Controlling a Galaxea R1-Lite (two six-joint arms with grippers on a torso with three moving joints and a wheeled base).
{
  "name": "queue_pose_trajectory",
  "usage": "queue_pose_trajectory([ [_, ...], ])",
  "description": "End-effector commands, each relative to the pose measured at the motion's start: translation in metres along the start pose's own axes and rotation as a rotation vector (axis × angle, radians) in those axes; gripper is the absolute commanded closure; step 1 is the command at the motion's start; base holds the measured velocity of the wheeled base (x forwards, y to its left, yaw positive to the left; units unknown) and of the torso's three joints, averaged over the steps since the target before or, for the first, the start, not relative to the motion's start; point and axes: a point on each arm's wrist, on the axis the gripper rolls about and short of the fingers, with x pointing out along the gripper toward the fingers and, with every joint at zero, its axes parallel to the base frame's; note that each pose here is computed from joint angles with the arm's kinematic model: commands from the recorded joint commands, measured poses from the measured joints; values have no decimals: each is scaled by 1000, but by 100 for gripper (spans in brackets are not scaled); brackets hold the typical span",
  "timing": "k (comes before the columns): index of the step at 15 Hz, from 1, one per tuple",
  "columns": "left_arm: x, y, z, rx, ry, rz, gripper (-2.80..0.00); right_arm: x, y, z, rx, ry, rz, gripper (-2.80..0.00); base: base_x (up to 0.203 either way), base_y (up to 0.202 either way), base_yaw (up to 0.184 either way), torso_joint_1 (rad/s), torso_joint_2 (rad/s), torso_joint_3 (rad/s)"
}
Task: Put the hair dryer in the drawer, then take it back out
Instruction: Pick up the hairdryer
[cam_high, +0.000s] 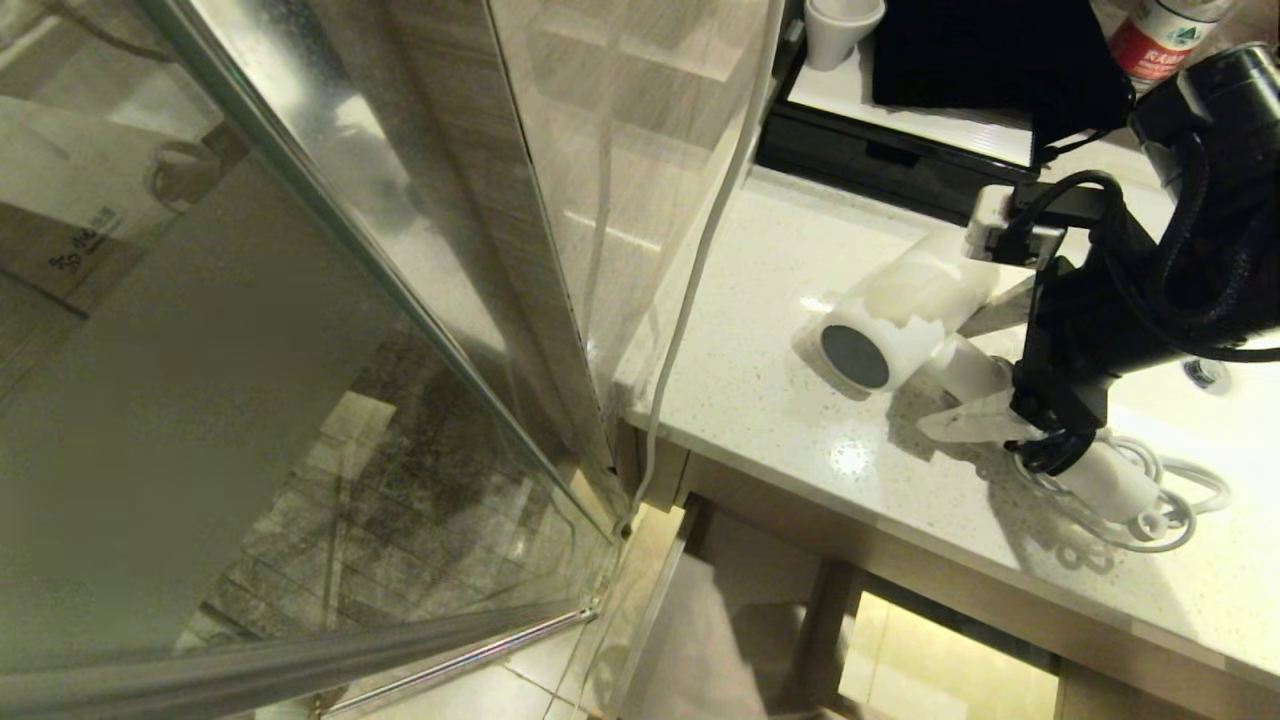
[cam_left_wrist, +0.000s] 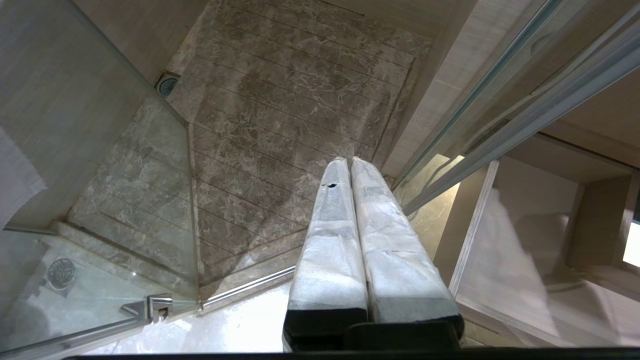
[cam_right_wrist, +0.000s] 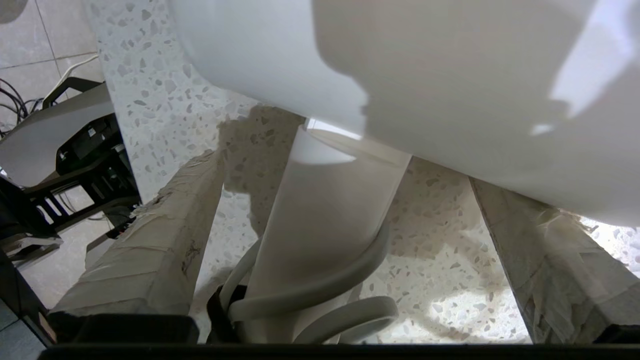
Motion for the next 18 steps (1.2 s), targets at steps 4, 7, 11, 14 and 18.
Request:
queue_pose_trajectory([
  [4, 0, 0, 0, 0, 1, 1, 0, 1, 0, -1, 9, 5, 4, -280, 0, 0, 0, 0, 0, 0],
  [7, 0, 0, 0, 0, 1, 1, 0, 2, 0, -1, 8, 2, 0, -280, 0, 0, 0, 0, 0, 0],
  [11, 0, 0, 0, 0, 1, 1, 0, 0, 4, -5, 39, 10, 9, -280, 0, 0, 0, 0, 0, 0],
  [14, 0, 0, 0, 0, 1, 0, 0, -9, 7, -6, 36, -1, -6, -280, 0, 0, 0, 0, 0, 0],
  [18, 0, 0, 0, 0, 1, 1, 0, -20, 20, -15, 49, 8, 5, -280, 0, 0, 0, 0, 0, 0],
])
